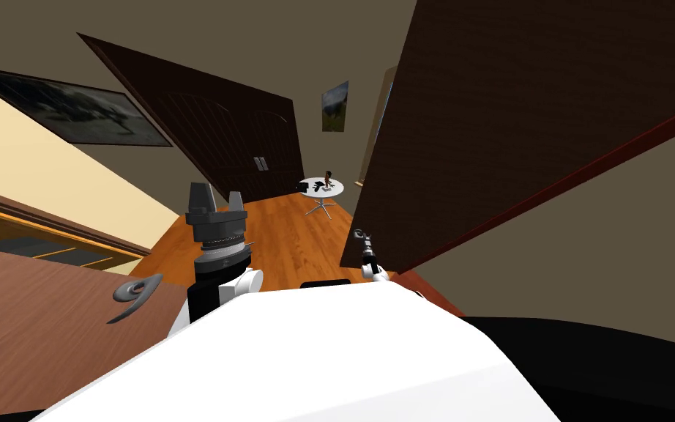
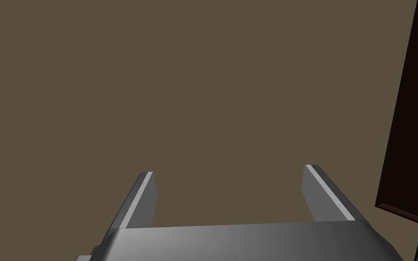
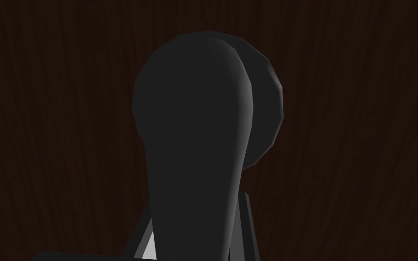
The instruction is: Push the door open
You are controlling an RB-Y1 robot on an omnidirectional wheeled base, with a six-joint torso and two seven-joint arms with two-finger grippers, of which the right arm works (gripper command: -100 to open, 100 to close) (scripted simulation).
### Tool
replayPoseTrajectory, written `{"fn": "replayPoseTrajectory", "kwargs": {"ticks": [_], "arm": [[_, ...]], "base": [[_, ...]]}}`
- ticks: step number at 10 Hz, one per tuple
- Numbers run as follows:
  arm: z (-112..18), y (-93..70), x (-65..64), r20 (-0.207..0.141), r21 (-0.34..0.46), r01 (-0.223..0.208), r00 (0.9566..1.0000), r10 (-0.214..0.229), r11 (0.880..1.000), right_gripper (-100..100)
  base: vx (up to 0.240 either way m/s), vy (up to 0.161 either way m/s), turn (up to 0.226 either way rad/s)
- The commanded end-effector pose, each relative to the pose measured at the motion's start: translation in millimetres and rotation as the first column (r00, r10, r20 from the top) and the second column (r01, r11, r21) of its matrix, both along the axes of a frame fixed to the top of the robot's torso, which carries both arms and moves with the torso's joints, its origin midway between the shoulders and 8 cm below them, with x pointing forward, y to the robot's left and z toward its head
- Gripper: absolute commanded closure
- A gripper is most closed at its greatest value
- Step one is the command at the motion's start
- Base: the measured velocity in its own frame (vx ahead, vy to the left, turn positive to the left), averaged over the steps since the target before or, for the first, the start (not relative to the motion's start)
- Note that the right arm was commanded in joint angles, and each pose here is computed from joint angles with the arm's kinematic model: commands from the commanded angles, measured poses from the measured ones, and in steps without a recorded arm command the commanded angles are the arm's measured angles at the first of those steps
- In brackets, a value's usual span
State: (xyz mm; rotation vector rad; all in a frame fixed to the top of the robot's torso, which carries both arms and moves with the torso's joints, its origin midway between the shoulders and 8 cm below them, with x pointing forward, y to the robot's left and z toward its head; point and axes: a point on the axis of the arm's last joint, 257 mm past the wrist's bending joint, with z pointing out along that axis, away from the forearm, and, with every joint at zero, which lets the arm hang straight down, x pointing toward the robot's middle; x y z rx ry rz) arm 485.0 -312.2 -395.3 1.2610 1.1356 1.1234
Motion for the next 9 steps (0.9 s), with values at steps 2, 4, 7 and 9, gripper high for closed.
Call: {"fn": "replayPoseTrajectory", "kwargs": {"ticks": [2,4,7,9], "arm": [[3.6,-12.1,-1.5,0.005,-0.006,0.023,0.9997,-0.023,1.000,100],[3.7,-27.4,-4.6,0.006,-0.006,0.060,0.9982,-0.060,0.998,100],[3.9,-39.9,-7.6,0.006,-0.005,0.092,0.9958,-0.092,0.996,100],[3.9,-55.1,-11.7,0.007,-0.003,0.131,0.9914,-0.131,0.991,100]], "base": [[0.107,0.048,-0.036],[0.180,0.054,-0.054],[0.159,0.061,-0.048],[0.187,0.057,-0.060]]}}
